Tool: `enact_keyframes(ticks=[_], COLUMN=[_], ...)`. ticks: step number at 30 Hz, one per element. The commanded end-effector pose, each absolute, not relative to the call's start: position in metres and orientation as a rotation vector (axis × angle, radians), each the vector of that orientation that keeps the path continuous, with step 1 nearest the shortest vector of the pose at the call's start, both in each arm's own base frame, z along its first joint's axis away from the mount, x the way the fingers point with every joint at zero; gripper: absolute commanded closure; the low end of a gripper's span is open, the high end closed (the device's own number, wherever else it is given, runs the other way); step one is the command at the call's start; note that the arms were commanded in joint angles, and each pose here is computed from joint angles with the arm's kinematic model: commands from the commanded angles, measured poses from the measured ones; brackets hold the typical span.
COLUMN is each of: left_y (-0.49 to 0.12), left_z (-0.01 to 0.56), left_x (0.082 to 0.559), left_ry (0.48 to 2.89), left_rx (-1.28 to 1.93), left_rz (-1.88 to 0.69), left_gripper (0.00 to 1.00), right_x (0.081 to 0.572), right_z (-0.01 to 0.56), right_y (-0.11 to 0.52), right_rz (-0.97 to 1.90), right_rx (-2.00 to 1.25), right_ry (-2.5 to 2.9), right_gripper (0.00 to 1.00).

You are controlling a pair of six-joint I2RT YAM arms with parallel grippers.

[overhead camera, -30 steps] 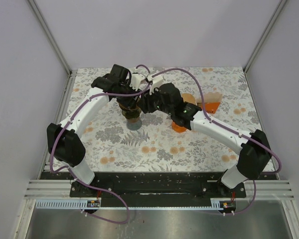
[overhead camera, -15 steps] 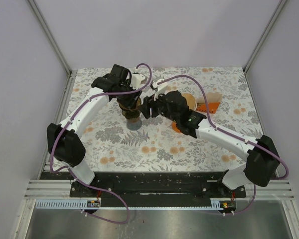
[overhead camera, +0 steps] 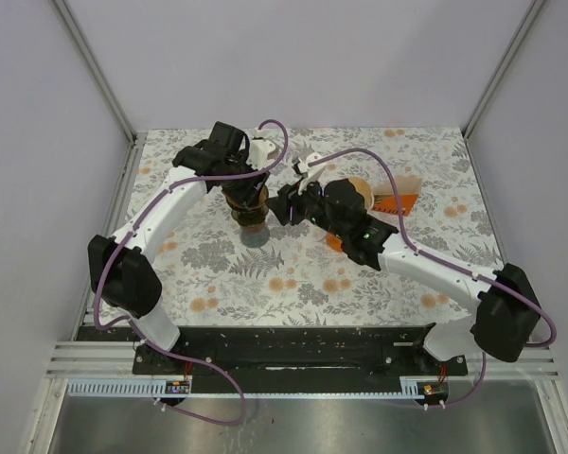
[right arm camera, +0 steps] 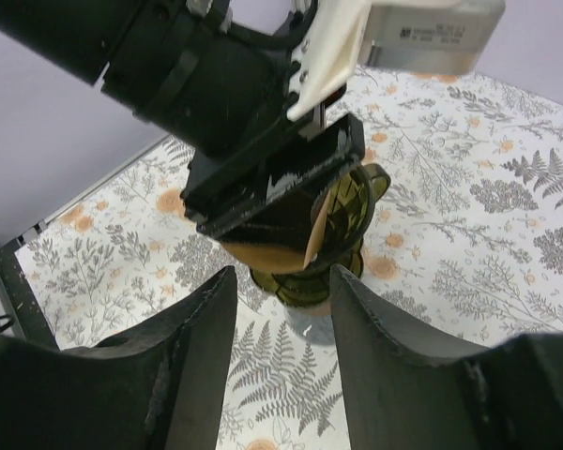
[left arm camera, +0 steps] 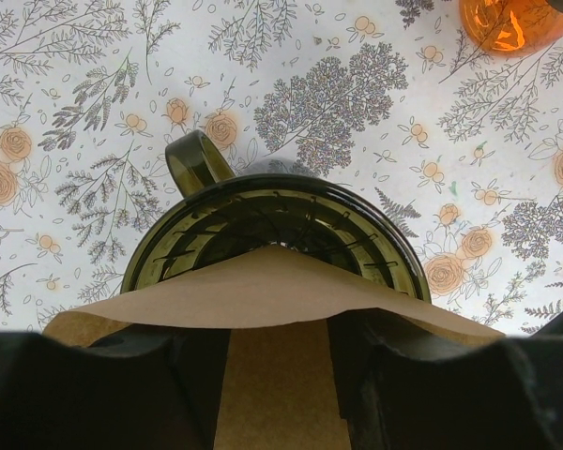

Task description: Place the coffee filter in the dripper

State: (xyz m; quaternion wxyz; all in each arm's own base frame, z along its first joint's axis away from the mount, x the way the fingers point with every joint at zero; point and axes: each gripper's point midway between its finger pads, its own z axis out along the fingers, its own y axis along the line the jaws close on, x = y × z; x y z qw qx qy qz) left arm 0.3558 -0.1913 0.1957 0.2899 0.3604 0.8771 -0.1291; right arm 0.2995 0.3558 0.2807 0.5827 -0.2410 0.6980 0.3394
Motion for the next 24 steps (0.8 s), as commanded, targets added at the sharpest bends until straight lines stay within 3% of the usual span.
enact_keyframes(ticks=[1,10,17,24], left_y=[-0.197,-0.198,-0.197,-0.197], left_z=[0.217,0.216,0.218,0.222], left_x=[0.356,0.355,0.354,0.352], left_ry=[2.257,2.258,2.254,2.240], left_rx=[0.958,0.958,0.958,0.960], left_rz=[-0.368,-0.377,-0.379,-0.381], left_gripper=[0.53,0.52,0.52,0.52], right_x=[0.315,0.332,0.341,0.344], right_z=[0.303,0.281,0.269,0.260], right_y=[0.368,0.380,0.386,0.387], right_rz=[0.770,0.720,0.686,0.681], right_rx=[-0.535,-0.532,-0.555,-0.541], right_ry=[1.585,1.640,1.686,1.717], right_gripper=[0.48,0.49,0.60,0.80])
